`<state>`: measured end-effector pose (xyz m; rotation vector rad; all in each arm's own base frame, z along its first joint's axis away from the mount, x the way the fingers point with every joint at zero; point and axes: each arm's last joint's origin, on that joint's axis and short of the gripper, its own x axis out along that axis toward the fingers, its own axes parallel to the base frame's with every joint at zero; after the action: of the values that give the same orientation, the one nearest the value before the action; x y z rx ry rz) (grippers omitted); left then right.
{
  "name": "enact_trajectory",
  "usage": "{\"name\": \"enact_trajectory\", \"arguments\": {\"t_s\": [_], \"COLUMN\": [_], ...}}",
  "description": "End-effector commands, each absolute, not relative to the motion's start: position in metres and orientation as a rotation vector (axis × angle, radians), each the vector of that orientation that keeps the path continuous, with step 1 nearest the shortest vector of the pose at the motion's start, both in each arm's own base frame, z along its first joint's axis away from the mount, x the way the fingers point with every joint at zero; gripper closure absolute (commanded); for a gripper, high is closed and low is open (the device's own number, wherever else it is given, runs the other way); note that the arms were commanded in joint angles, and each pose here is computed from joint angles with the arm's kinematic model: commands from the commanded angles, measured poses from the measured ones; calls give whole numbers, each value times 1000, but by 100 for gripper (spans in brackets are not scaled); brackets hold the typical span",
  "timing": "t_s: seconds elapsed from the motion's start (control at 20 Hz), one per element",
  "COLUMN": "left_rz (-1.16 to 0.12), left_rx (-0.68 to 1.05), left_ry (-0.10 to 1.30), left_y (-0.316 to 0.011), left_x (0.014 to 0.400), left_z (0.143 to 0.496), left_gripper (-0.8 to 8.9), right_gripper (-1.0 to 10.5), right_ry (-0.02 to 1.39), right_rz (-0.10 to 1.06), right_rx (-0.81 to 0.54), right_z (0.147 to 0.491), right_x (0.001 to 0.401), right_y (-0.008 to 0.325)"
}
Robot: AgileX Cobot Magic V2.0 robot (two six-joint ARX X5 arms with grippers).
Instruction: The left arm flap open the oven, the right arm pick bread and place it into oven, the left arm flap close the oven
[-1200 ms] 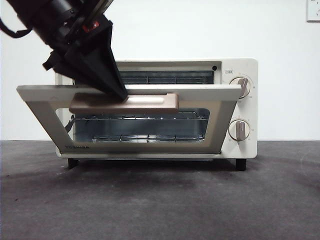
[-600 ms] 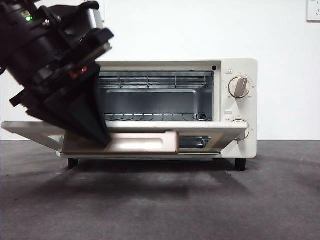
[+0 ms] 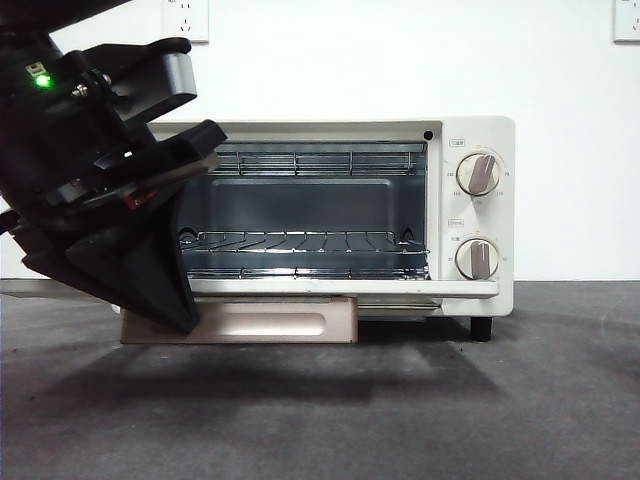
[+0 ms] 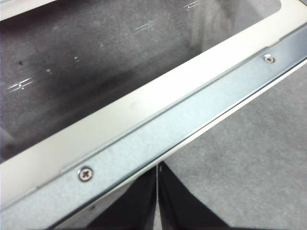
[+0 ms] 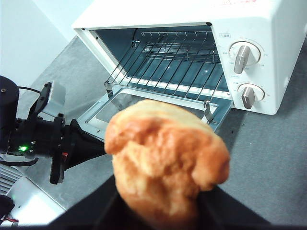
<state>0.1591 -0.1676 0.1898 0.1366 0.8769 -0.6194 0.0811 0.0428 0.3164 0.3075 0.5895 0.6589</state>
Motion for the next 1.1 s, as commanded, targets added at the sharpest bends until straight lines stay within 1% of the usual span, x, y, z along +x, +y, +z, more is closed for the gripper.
{"name": "enact_trajectory", "arguments": {"t_s": [0.05, 0.3, 0.45, 0.6, 0.75, 0.9, 1.0, 1.1], "left_rz": [-618, -651, -662, -673, -672, -656, -631, -597], "left_rx": [126, 122, 95, 58, 27, -1, -13, -8], "left_ry": [814, 783, 734, 664, 595, 522, 476, 437], "left_y": [-172, -162, -147, -128, -109, -88, -73, -58], "left_x": [159, 144, 131, 115, 99, 82, 70, 59], "left_z": [198, 216, 238, 266, 296, 326, 343, 357], "left_gripper": [798, 798, 798, 798, 798, 798, 798, 798], "right_gripper": [812, 812, 812, 812, 812, 814, 816, 816], "right_ry": [566, 582, 630, 708, 736, 724, 710, 728], "right_rz": [666, 667, 664, 710, 780, 854, 875, 861], "right_rx": [315, 317, 317, 327, 333, 358, 396, 414], "right_z": [323, 322, 318, 312, 308, 304, 298, 290], "right_x": [80, 83, 92, 109, 131, 153, 169, 182], "right_y": [43, 44, 48, 57, 77, 108, 131, 151]}}
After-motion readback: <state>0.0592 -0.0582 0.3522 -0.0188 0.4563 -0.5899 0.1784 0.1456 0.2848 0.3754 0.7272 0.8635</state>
